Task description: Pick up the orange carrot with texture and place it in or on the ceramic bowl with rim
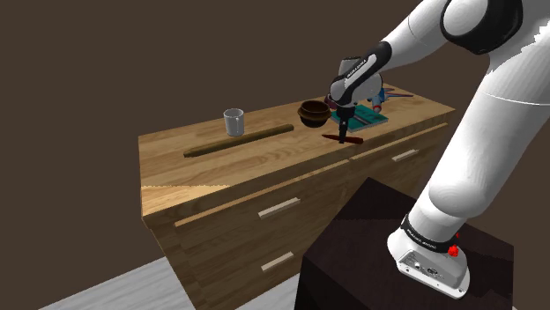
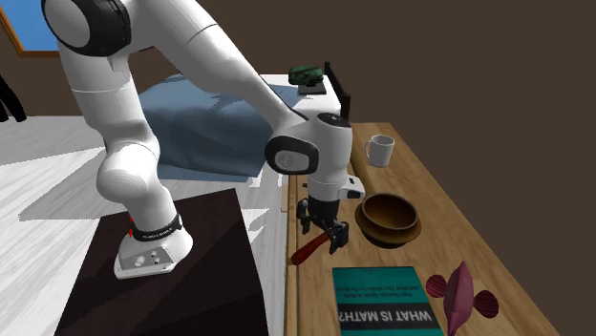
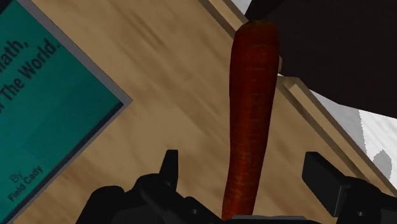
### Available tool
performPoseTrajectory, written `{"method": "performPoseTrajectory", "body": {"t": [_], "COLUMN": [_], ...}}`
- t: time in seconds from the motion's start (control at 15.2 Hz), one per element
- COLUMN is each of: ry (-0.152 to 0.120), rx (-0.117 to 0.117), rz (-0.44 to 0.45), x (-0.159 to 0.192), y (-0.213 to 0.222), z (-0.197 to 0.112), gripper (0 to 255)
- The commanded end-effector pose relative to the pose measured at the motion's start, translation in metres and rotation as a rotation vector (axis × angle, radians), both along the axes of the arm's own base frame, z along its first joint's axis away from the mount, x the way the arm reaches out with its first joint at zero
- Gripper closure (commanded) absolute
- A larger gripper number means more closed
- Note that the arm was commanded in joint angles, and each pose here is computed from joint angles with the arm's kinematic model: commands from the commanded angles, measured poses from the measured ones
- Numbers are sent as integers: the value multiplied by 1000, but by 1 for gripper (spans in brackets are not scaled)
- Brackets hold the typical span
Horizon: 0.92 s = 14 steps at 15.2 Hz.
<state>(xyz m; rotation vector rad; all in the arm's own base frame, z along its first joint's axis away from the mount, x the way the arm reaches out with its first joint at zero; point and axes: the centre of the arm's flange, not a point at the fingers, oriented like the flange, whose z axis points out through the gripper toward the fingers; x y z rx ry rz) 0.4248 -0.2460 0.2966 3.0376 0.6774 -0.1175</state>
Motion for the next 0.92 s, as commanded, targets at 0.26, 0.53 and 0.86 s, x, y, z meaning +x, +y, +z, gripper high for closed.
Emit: {"method": "performPoseTrajectory", "body": {"t": [0.26,0.53,0.86], "ry": [0,0,0], "rx": [0,0,0], "rz": [0,0,0], "x": [0,0,0], "y": [0,0,1], "z": [-3,-3,-2], "gripper": [0,255,255]}}
